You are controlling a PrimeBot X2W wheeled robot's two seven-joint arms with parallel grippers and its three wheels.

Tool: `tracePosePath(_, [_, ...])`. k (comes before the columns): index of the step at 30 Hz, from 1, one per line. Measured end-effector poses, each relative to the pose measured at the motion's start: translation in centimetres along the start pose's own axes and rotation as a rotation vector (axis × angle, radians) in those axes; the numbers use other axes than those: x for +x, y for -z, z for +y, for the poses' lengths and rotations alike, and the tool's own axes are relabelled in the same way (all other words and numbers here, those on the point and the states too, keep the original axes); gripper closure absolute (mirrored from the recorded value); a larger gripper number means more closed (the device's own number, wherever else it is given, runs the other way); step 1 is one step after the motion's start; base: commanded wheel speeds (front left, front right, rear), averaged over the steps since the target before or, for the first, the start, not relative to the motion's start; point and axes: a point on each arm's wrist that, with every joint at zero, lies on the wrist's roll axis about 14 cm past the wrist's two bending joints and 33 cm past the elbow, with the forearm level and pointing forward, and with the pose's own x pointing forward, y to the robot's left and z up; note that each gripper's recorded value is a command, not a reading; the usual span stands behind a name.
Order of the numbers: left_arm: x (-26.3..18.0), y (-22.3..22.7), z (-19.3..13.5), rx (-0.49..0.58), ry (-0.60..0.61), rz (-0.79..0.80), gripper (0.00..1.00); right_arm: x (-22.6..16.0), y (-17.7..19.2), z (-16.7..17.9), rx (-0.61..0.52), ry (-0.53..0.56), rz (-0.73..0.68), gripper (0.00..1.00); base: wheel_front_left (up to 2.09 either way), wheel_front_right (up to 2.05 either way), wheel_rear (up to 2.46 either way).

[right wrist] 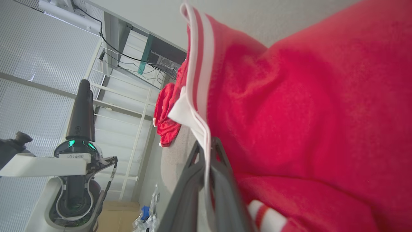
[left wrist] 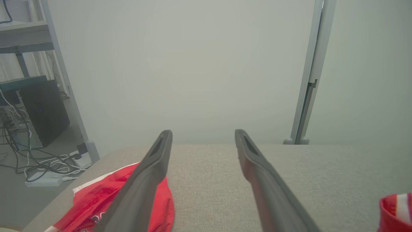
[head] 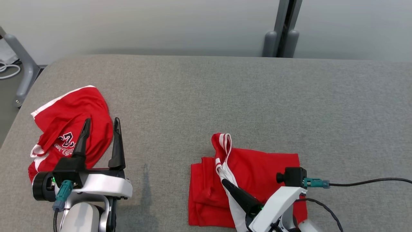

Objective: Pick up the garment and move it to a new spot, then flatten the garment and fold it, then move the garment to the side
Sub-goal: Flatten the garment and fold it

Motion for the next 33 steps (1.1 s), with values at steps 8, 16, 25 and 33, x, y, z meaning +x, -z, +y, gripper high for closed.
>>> tracePosePath(8, [-0.2, 0.4, 1.1, -0.007, -0.042, 0.013, 0.00, 1.4, 1.7, 0.1, 0.065, -0.016, 0.063, 0.00, 0.00, 0.00, 0.00])
tracePosePath(16, [-0.2, 0.7, 0.7, -0.018, -0.041, 0.020, 0.00, 2.0, 3.5, 2.4, 0.109, -0.087, 0.135, 0.00, 0.00, 0.00, 0.00])
tracePosePath(25, [-0.1, 0.6, 0.4, -0.026, -0.040, 0.019, 0.00, 2.8, 2.7, 5.0, 0.072, -0.163, 0.119, 0.00, 0.00, 0.00, 0.00])
tracePosePath(33, [0.3, 0.9, -1.3, -0.033, 0.009, 0.023, 0.00, 1.4, -7.4, 5.0, -0.010, -0.176, -0.159, 0.00, 0.00, 0.00, 0.00])
